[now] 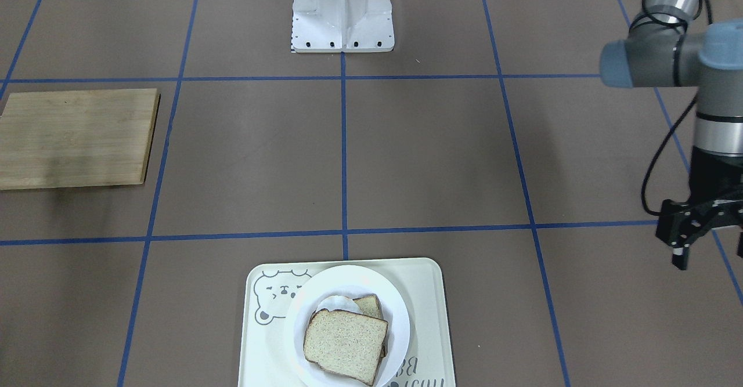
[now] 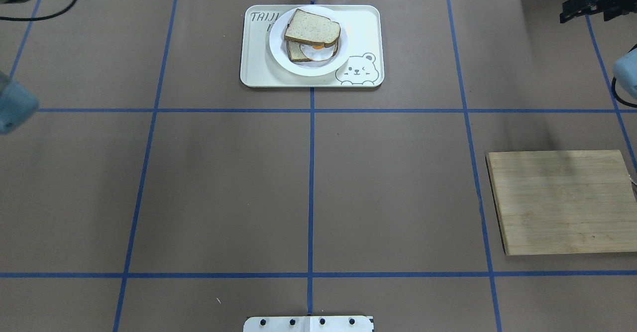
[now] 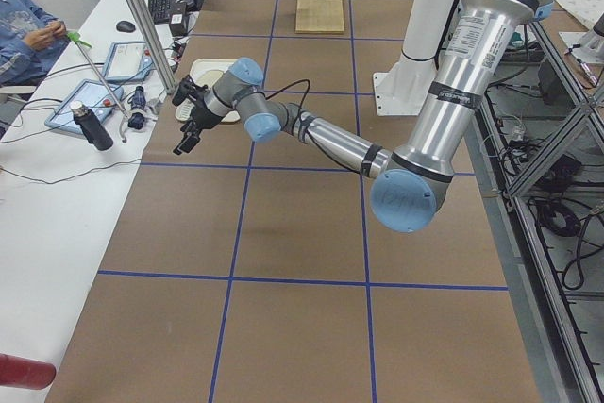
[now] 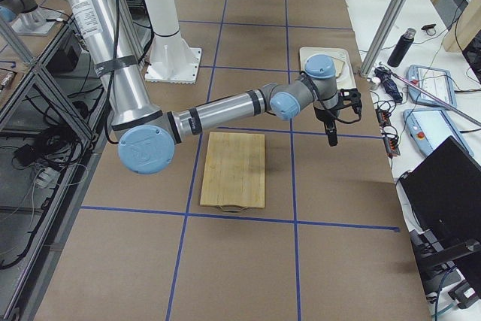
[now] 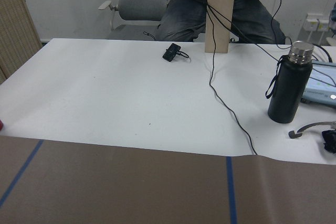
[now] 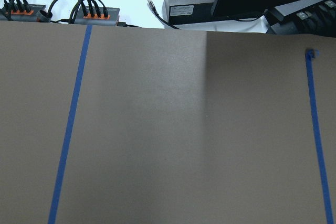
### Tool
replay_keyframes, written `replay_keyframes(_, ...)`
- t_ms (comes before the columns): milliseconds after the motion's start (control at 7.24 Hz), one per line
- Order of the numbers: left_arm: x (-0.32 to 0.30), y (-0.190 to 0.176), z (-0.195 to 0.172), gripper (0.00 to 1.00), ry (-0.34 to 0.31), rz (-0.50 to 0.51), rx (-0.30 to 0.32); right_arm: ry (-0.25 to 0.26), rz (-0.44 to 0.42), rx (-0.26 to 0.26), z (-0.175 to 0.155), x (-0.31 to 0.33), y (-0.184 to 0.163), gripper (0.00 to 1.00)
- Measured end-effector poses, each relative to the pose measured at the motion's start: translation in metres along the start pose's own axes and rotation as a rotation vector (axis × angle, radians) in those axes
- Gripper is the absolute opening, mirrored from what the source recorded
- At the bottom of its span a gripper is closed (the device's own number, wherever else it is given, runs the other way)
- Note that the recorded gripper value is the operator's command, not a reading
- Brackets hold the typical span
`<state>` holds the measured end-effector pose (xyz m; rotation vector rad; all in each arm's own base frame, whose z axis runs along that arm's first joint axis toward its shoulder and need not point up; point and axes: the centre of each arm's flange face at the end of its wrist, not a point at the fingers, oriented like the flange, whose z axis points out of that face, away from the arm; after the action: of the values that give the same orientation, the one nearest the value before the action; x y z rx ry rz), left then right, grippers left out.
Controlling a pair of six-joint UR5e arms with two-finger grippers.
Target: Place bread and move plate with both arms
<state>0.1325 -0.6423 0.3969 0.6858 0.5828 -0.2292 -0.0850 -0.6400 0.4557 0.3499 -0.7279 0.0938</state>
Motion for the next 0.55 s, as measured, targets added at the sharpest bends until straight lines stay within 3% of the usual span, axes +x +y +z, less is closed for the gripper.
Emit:
replay_keyframes(276, -0.073, -0.031, -0.044, 0.98, 0.074, 0.080, -0.205, -0.026, -0.003, -0.031, -0.027, 0.037, -0.007, 1.00)
replay_keyframes(553, -0.106, -0.015, -0.064, 0.98, 0.151, 0.027, -0.374, -0.078, 0.006, -0.082, -0.045, 0.060, 0.002, 1.00)
